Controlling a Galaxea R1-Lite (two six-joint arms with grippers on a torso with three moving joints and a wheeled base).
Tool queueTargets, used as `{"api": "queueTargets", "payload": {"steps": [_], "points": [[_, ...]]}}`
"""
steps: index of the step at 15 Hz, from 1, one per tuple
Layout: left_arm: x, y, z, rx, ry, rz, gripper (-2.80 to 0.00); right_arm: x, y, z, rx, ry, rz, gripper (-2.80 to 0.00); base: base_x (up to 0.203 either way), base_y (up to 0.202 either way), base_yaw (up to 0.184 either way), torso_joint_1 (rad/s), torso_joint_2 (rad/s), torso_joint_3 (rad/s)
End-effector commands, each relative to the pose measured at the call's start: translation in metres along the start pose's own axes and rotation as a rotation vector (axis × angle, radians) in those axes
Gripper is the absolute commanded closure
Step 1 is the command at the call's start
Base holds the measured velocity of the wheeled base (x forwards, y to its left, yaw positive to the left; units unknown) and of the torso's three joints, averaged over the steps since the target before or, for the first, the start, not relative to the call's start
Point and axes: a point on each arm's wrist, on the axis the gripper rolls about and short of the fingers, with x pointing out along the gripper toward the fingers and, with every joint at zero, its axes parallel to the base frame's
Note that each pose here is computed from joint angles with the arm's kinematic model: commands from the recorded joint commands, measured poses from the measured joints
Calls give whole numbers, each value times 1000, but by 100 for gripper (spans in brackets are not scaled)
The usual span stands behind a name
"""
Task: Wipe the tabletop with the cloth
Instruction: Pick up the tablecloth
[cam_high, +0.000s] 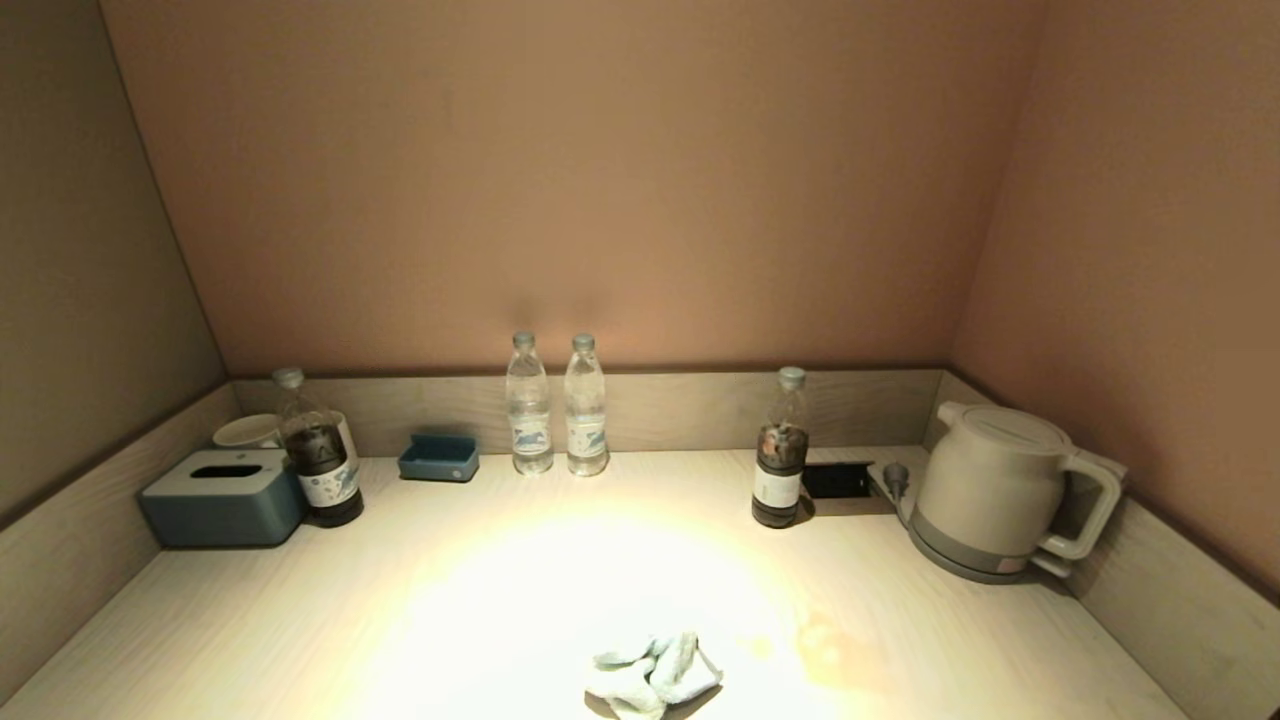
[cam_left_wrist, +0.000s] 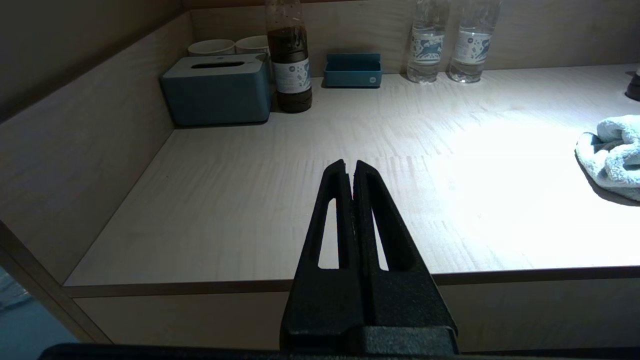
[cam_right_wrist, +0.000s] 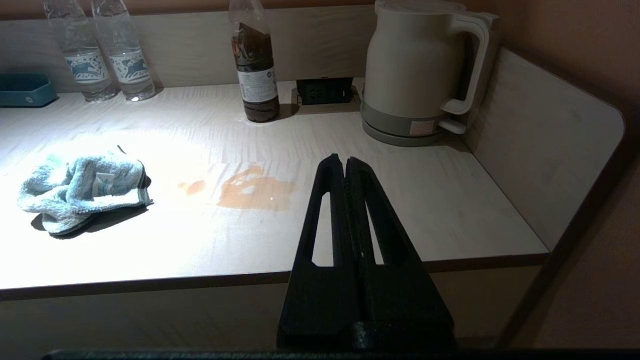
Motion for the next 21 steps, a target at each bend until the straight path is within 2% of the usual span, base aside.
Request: {"api": "queueTargets", "payload": {"steps": [1, 21], "points": [[0, 0, 0, 0, 1, 0, 0, 0, 0, 0, 2, 1, 0, 0, 0, 0, 0, 0, 0, 0], [0, 0, 0, 1, 1, 0, 0, 0, 0, 0, 6, 3, -1, 0, 0, 0, 0, 0, 0, 0]]}}
